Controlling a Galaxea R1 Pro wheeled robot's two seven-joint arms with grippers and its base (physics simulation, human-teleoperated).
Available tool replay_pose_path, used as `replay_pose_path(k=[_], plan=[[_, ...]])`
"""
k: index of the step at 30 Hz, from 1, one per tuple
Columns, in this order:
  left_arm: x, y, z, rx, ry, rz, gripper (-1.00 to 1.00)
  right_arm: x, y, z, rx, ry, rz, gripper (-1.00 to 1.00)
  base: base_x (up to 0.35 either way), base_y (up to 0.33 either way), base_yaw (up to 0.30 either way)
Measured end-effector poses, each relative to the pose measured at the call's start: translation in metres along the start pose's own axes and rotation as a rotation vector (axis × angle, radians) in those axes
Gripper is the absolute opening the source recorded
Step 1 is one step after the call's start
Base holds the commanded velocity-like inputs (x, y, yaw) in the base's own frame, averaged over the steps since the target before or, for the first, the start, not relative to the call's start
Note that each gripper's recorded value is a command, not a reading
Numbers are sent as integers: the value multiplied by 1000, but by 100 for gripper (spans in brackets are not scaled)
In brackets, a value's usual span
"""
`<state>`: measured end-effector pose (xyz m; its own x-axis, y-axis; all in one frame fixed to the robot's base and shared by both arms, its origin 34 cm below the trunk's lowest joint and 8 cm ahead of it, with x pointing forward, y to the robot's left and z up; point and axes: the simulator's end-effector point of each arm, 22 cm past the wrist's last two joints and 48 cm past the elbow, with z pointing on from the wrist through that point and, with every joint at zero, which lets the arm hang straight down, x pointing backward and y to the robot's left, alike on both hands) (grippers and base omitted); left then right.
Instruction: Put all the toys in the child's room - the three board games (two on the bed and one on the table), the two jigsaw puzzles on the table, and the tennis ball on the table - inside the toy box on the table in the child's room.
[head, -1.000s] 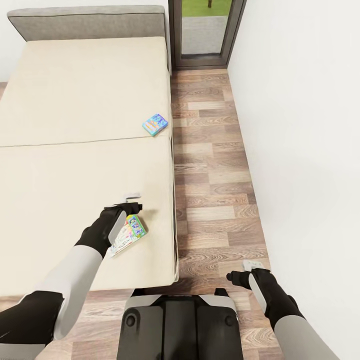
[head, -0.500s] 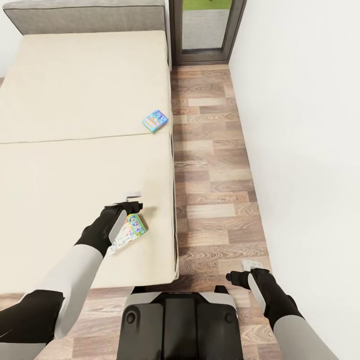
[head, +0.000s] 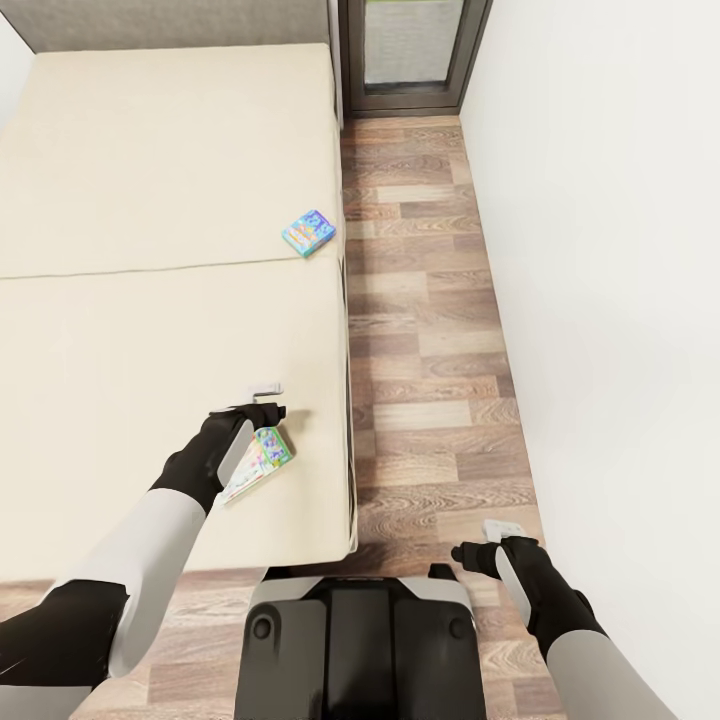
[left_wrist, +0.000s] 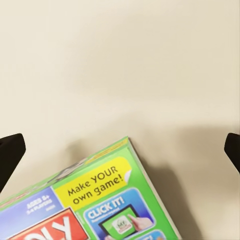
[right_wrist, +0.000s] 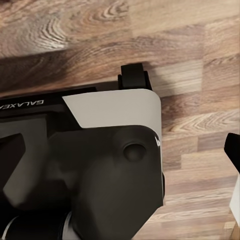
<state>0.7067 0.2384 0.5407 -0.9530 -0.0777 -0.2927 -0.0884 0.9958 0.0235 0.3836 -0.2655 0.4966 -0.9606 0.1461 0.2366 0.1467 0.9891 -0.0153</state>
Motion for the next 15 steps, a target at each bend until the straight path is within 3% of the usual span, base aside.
replay_pose_path(k=[15], plan=[[15, 1, 11, -1, 24, 2, 100, 10, -2, 9, 5, 24, -2, 100, 0, 0, 0]])
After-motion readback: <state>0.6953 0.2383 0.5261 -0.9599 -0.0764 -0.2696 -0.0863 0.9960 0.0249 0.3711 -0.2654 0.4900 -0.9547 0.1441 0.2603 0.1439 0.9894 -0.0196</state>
